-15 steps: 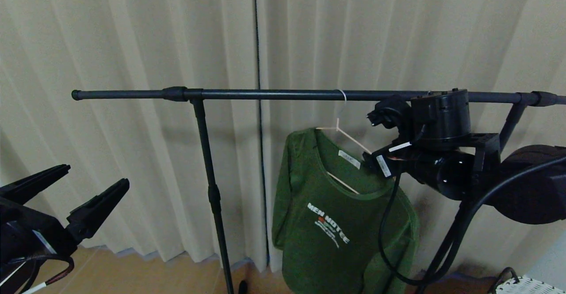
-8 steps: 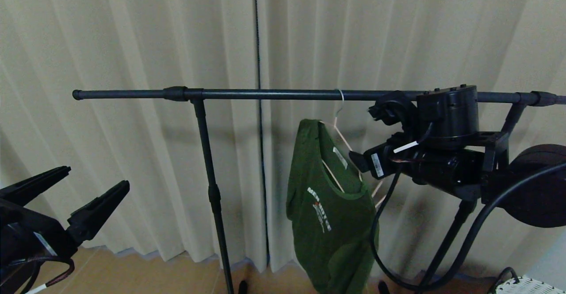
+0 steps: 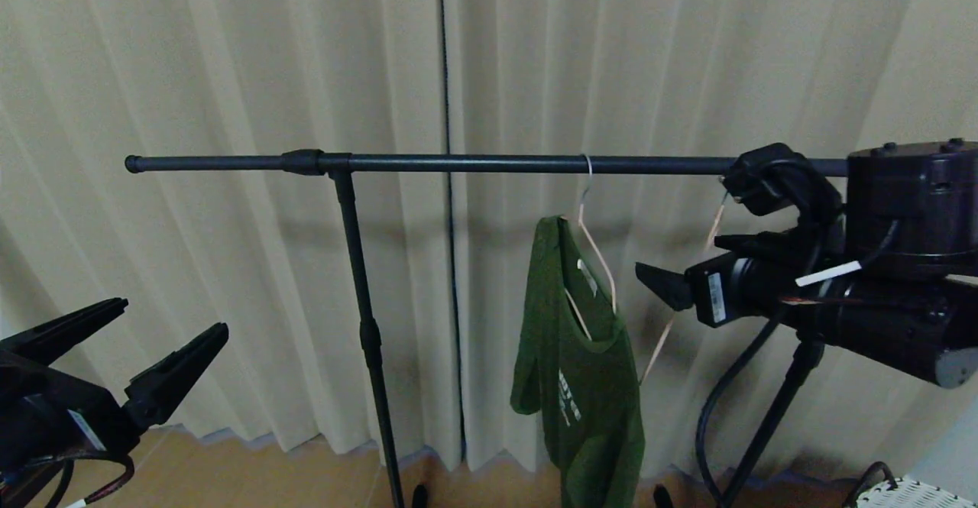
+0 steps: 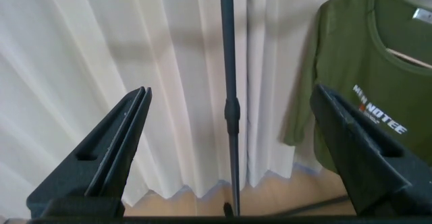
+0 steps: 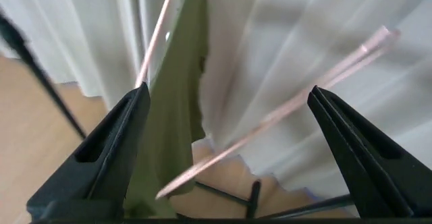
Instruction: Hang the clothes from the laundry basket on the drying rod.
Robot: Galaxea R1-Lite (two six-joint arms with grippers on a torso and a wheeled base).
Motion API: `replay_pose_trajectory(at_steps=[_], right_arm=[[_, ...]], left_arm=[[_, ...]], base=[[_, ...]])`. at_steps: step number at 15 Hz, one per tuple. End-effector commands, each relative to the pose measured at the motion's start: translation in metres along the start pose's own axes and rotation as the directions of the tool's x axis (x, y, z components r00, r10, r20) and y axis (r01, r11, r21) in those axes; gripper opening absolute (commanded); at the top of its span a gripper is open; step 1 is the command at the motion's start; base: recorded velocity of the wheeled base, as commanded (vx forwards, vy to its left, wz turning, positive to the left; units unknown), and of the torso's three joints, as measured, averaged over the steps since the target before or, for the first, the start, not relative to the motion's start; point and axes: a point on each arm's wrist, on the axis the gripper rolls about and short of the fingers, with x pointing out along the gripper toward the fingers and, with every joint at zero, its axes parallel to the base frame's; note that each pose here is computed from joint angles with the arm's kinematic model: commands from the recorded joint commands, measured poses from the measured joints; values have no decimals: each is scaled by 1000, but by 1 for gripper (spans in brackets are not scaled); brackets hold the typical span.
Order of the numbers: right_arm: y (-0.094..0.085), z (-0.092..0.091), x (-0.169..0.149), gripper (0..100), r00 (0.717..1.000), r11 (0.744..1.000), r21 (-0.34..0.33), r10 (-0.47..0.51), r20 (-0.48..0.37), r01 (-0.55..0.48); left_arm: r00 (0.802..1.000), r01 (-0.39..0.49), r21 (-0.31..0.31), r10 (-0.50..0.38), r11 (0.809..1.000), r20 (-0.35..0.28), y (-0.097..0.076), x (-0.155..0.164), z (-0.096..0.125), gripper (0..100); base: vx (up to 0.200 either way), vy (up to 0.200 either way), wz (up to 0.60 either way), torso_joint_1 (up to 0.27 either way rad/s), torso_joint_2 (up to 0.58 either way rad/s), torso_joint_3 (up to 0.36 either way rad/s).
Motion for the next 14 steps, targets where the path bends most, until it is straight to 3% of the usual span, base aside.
replay_pose_trajectory(at_steps=[1, 3, 5, 7, 11, 14], right_arm=[[-11, -7, -36, 100, 999, 999, 39, 15, 43, -17], [-37, -29, -53, 100, 996, 994, 75, -84, 15, 82], [-50, -44, -73, 100, 991, 987, 99, -133, 19, 130], [-54, -60, -86, 100, 988, 983, 99, -155, 5, 153], [-60, -111, -103, 100, 975, 973, 93, -202, -90, 211], [-60, -120, -105, 100, 975, 973, 94, -203, -93, 212]], left_arm=[[1000, -3, -2, 3, 1000, -10, 0, -2, -4, 100], [999, -46, -5, 46, 999, -26, 2, -14, -15, 100], [993, -115, -7, 115, 993, -41, 8, -24, -24, 100], [988, -147, -8, 146, 989, -49, 11, -24, -25, 100], [987, -148, -6, 148, 989, -62, 11, -24, -28, 100], [986, -142, -6, 141, 990, -90, 12, -17, -28, 100]], base=[[0, 0, 0, 0, 0, 0], [0, 0, 0, 0, 0, 0], [0, 0, 0, 0, 0, 0], [0, 0, 0, 0, 0, 0], [0, 0, 0, 0, 0, 0], [0, 0, 0, 0, 0, 0]])
